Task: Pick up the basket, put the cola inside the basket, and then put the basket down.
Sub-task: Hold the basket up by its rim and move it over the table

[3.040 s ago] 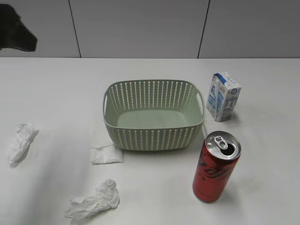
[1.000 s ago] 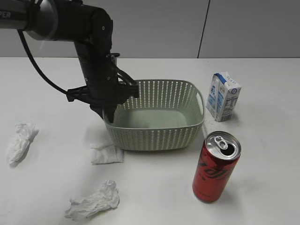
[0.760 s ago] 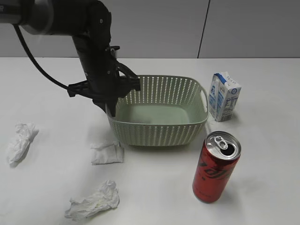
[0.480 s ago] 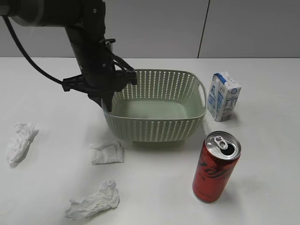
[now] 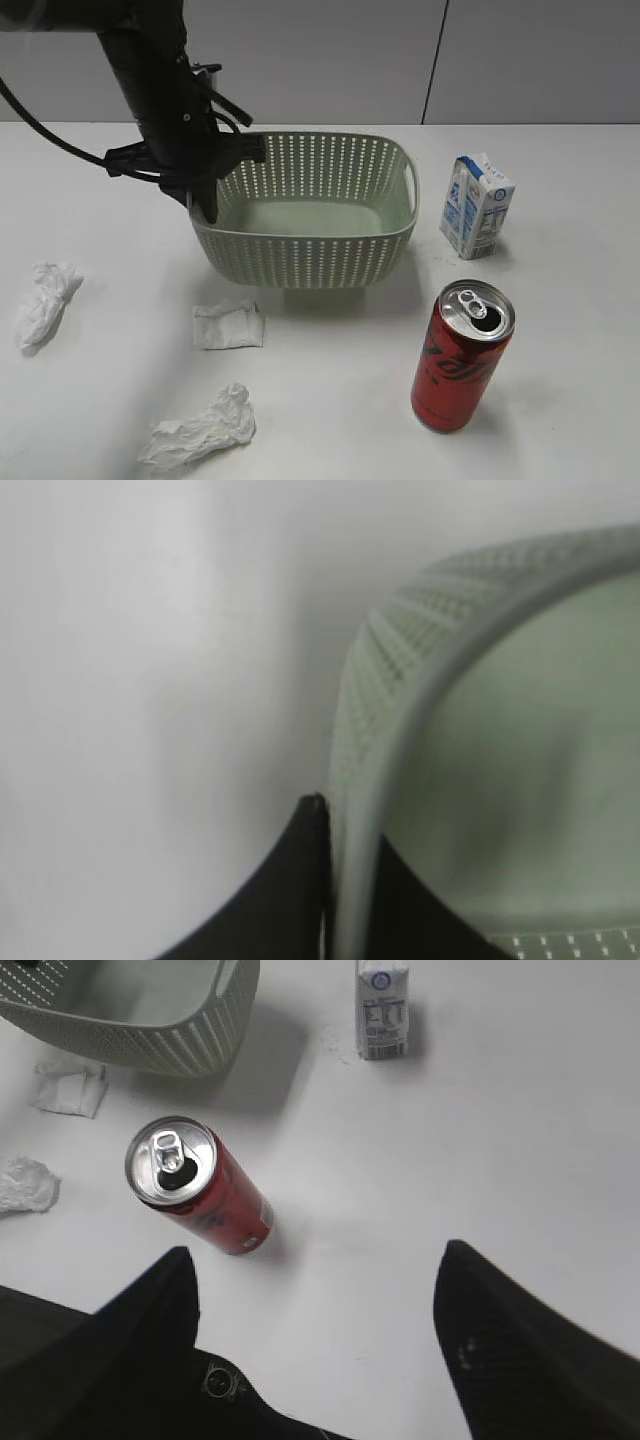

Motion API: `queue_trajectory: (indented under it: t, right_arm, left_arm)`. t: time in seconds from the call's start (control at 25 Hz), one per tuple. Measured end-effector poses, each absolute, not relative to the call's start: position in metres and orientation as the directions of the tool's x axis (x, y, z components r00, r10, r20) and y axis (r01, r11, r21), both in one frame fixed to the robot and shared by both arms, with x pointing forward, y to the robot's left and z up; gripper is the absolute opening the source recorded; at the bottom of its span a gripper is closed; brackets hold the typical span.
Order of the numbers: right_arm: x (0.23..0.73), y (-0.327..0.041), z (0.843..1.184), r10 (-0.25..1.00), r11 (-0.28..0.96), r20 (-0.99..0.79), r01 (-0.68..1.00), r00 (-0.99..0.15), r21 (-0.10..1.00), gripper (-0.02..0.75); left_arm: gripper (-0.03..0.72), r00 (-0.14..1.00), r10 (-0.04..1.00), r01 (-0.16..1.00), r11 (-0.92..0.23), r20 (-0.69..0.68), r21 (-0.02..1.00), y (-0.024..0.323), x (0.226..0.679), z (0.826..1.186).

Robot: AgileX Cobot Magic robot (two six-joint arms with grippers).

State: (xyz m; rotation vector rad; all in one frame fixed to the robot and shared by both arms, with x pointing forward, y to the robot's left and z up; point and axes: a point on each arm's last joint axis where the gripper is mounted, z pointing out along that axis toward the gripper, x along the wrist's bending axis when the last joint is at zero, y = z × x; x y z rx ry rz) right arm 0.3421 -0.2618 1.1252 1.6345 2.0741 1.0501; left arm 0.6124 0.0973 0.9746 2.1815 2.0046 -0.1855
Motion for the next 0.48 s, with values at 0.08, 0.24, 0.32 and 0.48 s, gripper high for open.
queue_trajectory:
  t: [0.08, 0.24, 0.32, 0.48]
  right_arm:
    - [0.359, -0.255, 1.128, 0.919, 0.096, 0.227, 0.743, -0.321, 0.663, 0.553]
    - [0.389, -0.234, 1.119, 0.900, 0.102, 0.309, 0.837, -0.308, 0.538, 0.554]
    - [0.401, -0.218, 1.110, 0.894, 0.110, 0.332, 0.865, -0.302, 0.489, 0.554]
    - [0.415, -0.181, 1.090, 0.895, 0.149, 0.322, 0.886, -0.310, 0.439, 0.554]
  left_arm:
    - [-0.001, 0.090, 0.976, 0.996, -0.083, -0.201, 0.041, 0.098, 0.612, 0.974]
    - [-0.001, 0.090, 0.975, 0.996, -0.083, -0.202, 0.043, 0.098, 0.612, 0.974]
    - [-0.001, 0.091, 0.974, 0.996, -0.084, -0.207, 0.043, 0.097, 0.612, 0.975]
    - [-0.001, 0.103, 0.972, 0.994, -0.095, -0.211, 0.045, 0.097, 0.612, 0.975]
